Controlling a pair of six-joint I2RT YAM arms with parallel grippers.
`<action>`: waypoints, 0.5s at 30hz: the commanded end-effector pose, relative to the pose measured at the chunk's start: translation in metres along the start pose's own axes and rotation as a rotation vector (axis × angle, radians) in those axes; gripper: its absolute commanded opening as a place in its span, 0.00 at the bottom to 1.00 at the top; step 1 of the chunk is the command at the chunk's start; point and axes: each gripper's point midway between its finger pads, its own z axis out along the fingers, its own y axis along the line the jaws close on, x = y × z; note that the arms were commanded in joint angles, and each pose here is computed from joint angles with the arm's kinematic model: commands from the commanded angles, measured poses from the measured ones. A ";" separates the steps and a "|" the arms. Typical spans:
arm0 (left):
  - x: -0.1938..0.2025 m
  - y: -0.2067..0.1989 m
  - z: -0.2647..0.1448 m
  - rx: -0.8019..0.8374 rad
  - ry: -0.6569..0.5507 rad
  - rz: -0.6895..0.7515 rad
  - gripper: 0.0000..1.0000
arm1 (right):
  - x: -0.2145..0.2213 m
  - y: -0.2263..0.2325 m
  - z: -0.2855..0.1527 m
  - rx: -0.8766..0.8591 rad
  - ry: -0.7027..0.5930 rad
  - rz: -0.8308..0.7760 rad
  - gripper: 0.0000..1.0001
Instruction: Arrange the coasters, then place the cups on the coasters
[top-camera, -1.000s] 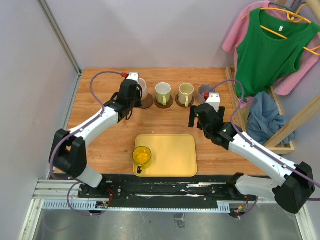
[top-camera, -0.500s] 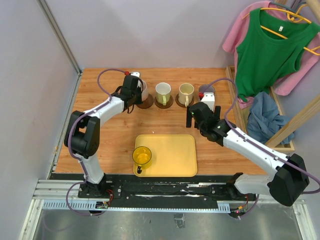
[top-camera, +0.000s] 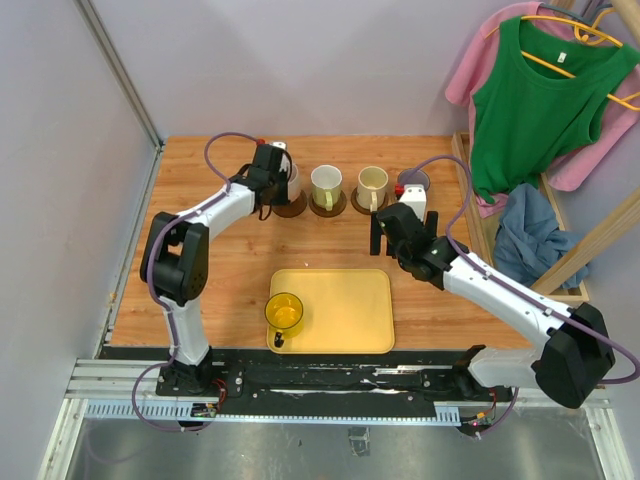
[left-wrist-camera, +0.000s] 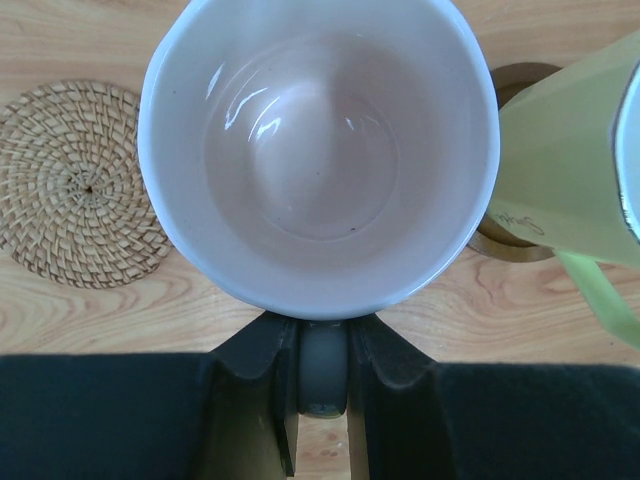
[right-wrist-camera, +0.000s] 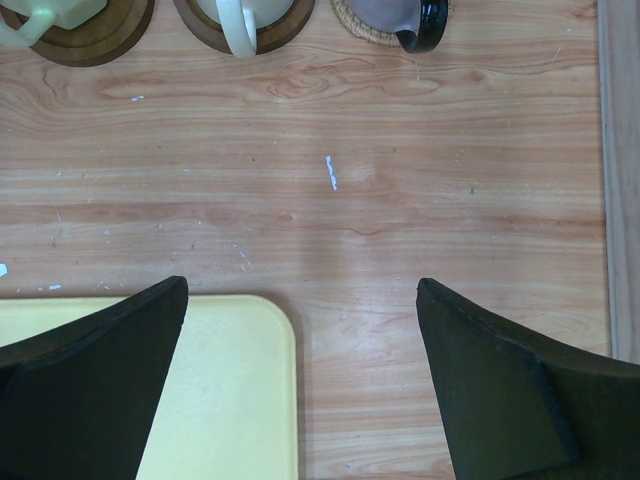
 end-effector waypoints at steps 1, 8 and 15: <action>-0.024 -0.006 0.001 0.012 -0.043 0.001 0.01 | -0.012 0.000 0.000 0.001 -0.022 0.024 0.98; -0.019 -0.007 0.004 0.018 -0.019 -0.004 0.00 | -0.011 0.001 0.002 0.001 -0.018 0.025 0.98; -0.014 -0.009 0.007 0.025 0.001 -0.007 0.00 | -0.009 0.003 0.002 -0.007 -0.012 0.029 0.98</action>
